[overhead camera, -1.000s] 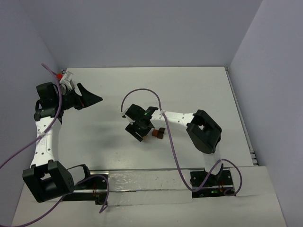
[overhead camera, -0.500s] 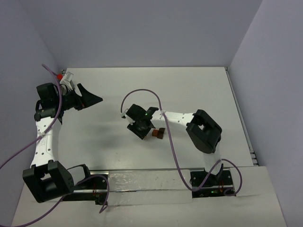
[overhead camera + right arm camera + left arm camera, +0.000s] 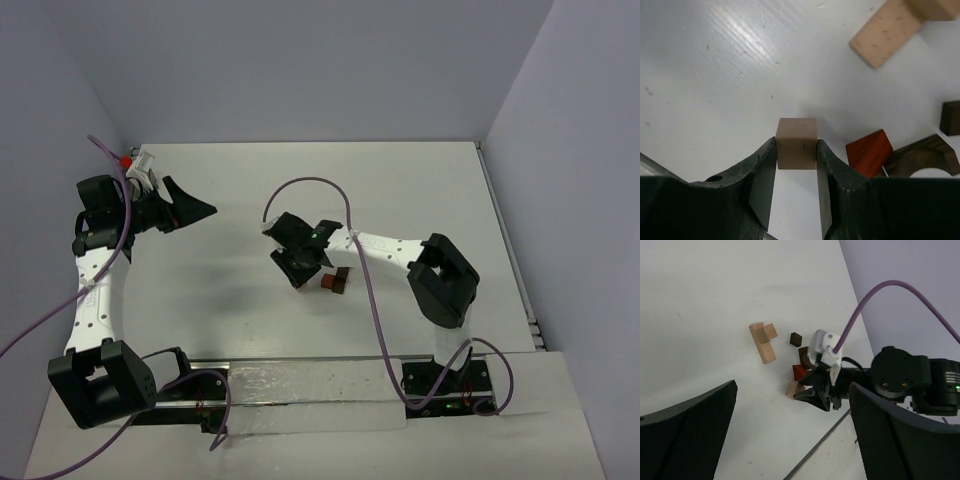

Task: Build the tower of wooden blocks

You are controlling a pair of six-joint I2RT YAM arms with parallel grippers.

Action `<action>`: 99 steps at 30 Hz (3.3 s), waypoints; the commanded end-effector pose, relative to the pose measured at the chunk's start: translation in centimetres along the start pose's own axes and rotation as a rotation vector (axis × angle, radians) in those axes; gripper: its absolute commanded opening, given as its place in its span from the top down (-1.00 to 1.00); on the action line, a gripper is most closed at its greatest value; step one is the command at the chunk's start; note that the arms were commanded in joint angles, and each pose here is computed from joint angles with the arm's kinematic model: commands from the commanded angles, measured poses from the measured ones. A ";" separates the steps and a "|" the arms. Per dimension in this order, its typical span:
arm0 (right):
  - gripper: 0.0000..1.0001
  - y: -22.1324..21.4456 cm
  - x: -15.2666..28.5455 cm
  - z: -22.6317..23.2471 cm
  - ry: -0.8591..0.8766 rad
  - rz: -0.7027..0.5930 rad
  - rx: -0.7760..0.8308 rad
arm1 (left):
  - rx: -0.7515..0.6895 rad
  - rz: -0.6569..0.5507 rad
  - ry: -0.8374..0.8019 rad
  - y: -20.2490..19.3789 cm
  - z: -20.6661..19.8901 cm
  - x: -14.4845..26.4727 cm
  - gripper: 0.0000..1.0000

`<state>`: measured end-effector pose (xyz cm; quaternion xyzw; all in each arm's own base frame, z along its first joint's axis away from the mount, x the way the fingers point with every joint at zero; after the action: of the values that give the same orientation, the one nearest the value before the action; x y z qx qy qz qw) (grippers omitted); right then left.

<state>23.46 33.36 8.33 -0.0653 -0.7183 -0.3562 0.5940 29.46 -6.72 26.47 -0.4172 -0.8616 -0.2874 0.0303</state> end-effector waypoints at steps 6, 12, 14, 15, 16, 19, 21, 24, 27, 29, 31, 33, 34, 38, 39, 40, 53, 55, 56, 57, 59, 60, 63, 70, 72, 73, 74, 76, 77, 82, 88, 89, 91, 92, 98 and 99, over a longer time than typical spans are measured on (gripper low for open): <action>1.00 3.4 5.2 -3.9 -0.279 -0.122 -0.393 | -0.043 -0.044 0.000 0.7 -0.4 0.3 -0.97; 1.00 4.1 4.3 -4.1 -0.244 -0.066 -0.479 | -0.034 -0.048 0.006 0.9 -0.2 0.2 -0.97; 1.00 4.5 4.0 -4.6 -0.241 -0.059 -0.499 | -0.035 -0.048 0.007 0.9 -0.2 0.2 -0.97; 1.00 4.5 3.4 -4.8 -0.234 -0.046 -0.505 | -0.036 -0.048 0.006 0.9 -0.2 0.2 -0.97; 1.00 4.7 3.3 -5.0 -0.223 -0.046 -0.514 | -0.035 -0.049 0.007 0.9 -0.2 0.2 -0.97; 1.00 4.6 2.1 -5.8 -0.218 -0.014 -0.527 | -0.033 -0.047 0.006 0.9 -0.1 0.1 -0.97; 1.00 4.7 1.6 -6.4 -0.225 -0.004 -0.537 | -0.027 -0.047 0.009 1.0 0.1 0.1 -0.97; 1.00 5.0 1.3 -6.6 -0.217 -0.002 -0.542 | -0.024 -0.046 0.007 0.9 0.2 0.0 -0.97; 1.00 5.3 1.0 -6.6 -0.197 0.004 -0.546 | -0.017 -0.044 0.006 0.9 0.4 -0.1 -0.98; 1.00 5.4 0.9 -6.4 -0.182 0.005 -0.548 | -0.020 -0.043 0.007 0.8 0.4 -0.1 -0.97; 1.00 5.5 0.9 -6.2 -0.174 0.006 -0.551 | -0.019 -0.042 0.008 0.8 0.4 -0.1 -0.97; 1.00 5.5 0.9 -6.2 -0.174 0.008 -0.557 | -0.021 -0.042 0.008 0.7 0.4 -0.1 -0.97; 1.00 5.5 0.9 -6.2 -0.176 0.009 -0.560 | -0.022 -0.043 0.008 0.7 0.4 -0.1 -0.97; 1.00 5.6 1.0 -6.2 -0.182 0.009 -0.567 | -0.019 -0.043 0.005 0.7 0.4 -0.1 -0.98; 1.00 5.7 1.0 -6.2 -0.183 0.009 -0.568 | -0.017 -0.043 0.005 0.8 0.4 -0.2 -0.98; 1.00 5.7 0.9 -6.3 -0.183 0.010 -0.567 | -0.017 -0.043 0.004 0.8 0.5 -0.2 -0.97; 1.00 6.3 -0.4 -6.8 -0.210 0.018 -0.566 | -0.014 -0.043 0.002 0.7 0.5 -0.2 -0.97; 0.99 6.6 -0.4 -6.8 -0.207 0.013 -0.565 | -0.012 -0.043 0.001 0.7 0.6 -0.2 -0.97; 0.96 6.5 -0.5 -6.8 -0.208 0.016 -0.566 | -0.011 -0.044 0.000 0.7 0.5 -0.2 -0.97; 0.94 6.5 -0.7 -6.9 -0.209 0.019 -0.568 | -0.011 -0.044 0.000 0.8 0.5 -0.2 -0.97; 0.93 6.5 -0.9 -7.1 -0.212 0.024 -0.572 | -0.011 -0.043 0.000 0.8 0.5 -0.3 -0.97; 0.92 6.4 -1.0 -7.2 -0.213 0.026 -0.576 | -0.011 -0.043 0.000 0.9 0.5 -0.2 -0.97; 0.91 6.4 -1.5 -7.5 -0.222 0.031 -0.577 | -0.009 -0.041 0.000 0.8 0.6 -0.3 -0.97; 0.89 6.6 -1.9 -8.1 -0.239 0.032 -0.591 | -0.008 -0.041 0.002 0.7 0.8 -0.4 -0.97; 0.88 6.4 -2.1 -8.2 -0.241 0.040 -0.595 | -0.005 -0.040 0.003 0.7 0.8 -0.4 -0.98; 0.88 6.3 -2.3 -8.2 -0.241 0.043 -0.596 | -0.005 -0.040 0.002 0.8 0.8 -0.4 -0.98; 0.88 6.2 -2.4 -8.3 -0.242 0.047 -0.598 | -0.005 -0.040 0.001 0.8 0.8 -0.4 -0.97; 0.88 6.2 -2.5 -8.2 -0.240 0.047 -0.598 | -0.005 -0.040 0.001 0.8 0.8 -0.4 -0.97; 0.87 6.2 -2.6 -8.3 -0.239 0.051 -0.600 | -0.004 -0.040 0.002 0.7 0.9 -0.4 -0.97; 0.85 6.2 -2.9 -8.4 -0.237 0.053 -0.600 | -0.004 -0.039 0.004 0.7 0.9 -0.4 -0.97; 0.76 6.1 -3.0 -8.6 -0.243 0.056 -0.607 | -0.002 -0.038 0.003 0.7 1.0 -0.5 -0.97; 0.75 6.2 -3.1 -8.6 -0.243 0.057 -0.607 | -0.002 -0.038 0.004 0.7 1.0 -0.5 -0.97; 0.73 6.2 -3.1 -8.7 -0.246 0.058 -0.608 | -0.003 -0.038 0.005 0.7 1.0 -0.5 -0.97; 0.73 6.2 -3.2 -8.7 -0.247 0.059 -0.609 | -0.003 -0.038 0.005 0.7 1.0 -0.5 -0.97; 0.72 6.3 -3.2 -8.9 -0.254 0.054 -0.617 | 0.000 -0.038 0.004 0.6 1.1 -0.5 -0.98; 0.72 6.3 -3.3 -8.9 -0.256 0.056 -0.617 | 0.001 -0.038 0.005 0.6 1.2 -0.6 -0.97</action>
<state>33.55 33.74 7.75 -0.3031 -0.6415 -0.5139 0.4822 30.13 -6.41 25.18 -0.4058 -0.8684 -0.2820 0.0406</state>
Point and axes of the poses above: each gripper's point midway between its finger pads, its own x axis back along the fingers, its own z axis along the line the jaws close on, y = z × x, the point moved 2 cm from there along x, back along the fingers, and after that the axes turned 13 degrees about x, right-handed, at the moved point
